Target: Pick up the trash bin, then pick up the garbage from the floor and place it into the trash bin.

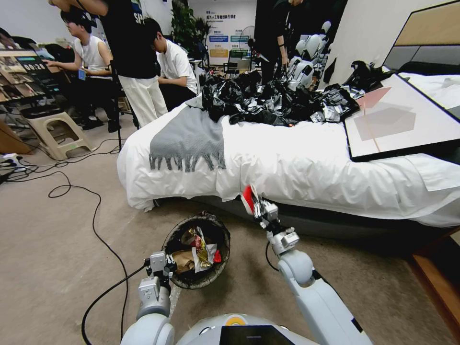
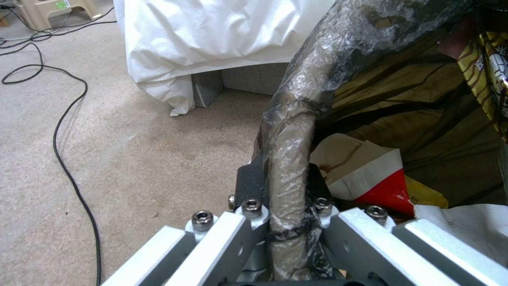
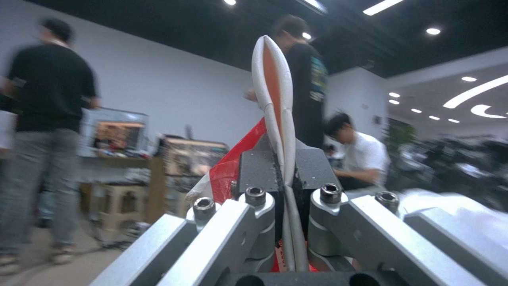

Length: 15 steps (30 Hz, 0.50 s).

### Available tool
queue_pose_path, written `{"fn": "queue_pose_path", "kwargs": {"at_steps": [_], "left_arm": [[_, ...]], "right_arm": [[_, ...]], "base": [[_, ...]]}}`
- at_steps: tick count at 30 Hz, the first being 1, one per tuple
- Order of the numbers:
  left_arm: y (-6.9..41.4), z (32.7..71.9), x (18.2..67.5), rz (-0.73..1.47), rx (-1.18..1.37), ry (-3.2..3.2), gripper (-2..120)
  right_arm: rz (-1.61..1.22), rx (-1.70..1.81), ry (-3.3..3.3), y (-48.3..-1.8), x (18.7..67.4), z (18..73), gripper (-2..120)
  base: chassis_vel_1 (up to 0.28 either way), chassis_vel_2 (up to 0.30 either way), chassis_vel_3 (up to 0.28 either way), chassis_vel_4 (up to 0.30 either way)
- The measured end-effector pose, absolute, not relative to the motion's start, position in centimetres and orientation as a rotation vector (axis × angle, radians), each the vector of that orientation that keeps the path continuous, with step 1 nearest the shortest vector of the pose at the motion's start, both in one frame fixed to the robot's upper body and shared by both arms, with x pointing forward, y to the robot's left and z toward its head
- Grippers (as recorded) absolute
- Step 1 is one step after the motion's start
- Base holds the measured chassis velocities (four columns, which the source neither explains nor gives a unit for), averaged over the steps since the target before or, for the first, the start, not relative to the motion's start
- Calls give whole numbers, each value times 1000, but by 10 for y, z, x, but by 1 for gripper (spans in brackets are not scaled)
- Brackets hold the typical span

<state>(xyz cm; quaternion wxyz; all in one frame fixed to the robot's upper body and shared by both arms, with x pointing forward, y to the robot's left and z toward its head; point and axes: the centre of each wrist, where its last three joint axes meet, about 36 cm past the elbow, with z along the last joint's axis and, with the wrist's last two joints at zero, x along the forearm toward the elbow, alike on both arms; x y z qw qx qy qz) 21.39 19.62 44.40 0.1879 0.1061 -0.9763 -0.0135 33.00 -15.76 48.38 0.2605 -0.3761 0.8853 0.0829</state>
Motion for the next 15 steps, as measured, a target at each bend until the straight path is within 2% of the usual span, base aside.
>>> {"fn": "queue_pose_path", "kwargs": {"at_steps": [6, 15], "left_arm": [[194, 444, 215, -38, 291, -2750, 0], [192, 444, 214, -41, 289, -2749, 0]], "right_arm": [[202, -1181, 2399, -152, 313, 471, 0], [189, -1253, 2446, -137, 316, 442, 0]], "base": [[0, 0, 0, 0], [0, 0, 0, 0]]}}
